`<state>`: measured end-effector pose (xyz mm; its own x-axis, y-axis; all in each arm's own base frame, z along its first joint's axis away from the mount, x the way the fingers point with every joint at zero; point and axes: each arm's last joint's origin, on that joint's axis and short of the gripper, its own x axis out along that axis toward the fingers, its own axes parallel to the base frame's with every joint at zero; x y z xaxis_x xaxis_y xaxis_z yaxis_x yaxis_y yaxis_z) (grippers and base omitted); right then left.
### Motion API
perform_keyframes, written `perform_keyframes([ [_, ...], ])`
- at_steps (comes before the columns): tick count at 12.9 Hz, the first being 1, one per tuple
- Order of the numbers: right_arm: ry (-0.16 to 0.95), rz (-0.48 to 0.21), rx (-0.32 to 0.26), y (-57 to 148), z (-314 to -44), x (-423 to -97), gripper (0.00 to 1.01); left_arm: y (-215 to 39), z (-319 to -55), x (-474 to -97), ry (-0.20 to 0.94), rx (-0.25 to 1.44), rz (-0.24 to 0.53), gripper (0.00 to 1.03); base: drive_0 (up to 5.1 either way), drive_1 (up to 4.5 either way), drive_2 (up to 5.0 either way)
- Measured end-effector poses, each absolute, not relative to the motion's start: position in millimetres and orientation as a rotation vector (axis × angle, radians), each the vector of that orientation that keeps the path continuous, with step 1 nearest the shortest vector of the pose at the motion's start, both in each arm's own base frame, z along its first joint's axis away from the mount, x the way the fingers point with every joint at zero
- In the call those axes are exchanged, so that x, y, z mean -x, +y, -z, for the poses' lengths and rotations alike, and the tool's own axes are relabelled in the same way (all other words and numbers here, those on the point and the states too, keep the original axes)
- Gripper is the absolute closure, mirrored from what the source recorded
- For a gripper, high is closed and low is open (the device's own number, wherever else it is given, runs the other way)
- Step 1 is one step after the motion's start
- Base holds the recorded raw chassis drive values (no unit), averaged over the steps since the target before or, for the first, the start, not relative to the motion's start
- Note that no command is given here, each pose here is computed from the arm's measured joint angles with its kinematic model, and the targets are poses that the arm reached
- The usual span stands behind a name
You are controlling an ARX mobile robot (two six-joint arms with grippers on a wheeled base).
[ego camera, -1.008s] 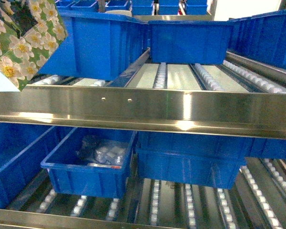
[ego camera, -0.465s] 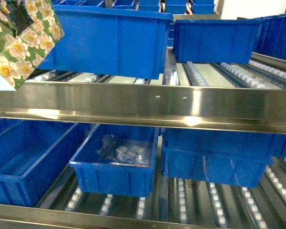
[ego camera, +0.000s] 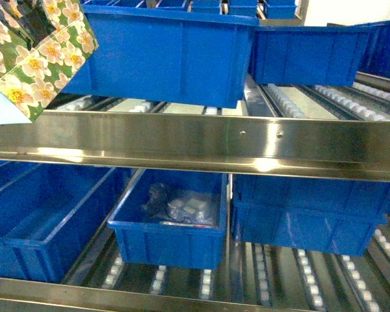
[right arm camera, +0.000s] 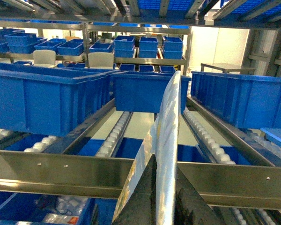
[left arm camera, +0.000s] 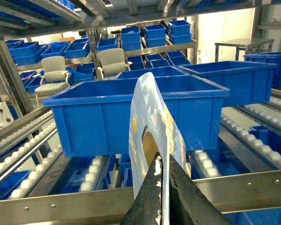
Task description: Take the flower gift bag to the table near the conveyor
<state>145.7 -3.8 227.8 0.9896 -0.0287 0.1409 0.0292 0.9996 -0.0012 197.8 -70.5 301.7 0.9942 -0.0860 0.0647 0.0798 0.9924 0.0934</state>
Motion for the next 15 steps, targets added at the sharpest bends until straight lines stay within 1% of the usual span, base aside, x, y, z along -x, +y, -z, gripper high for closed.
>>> perform_keyframes([
  [15, -0.140, 0.029, 0.003, -3.8, -227.5, -145.8, 0.98, -70.6, -301.4, -198.0, -0.067, -0.091, 0.083, 1.01, -5.0, 2.46, 2.5],
])
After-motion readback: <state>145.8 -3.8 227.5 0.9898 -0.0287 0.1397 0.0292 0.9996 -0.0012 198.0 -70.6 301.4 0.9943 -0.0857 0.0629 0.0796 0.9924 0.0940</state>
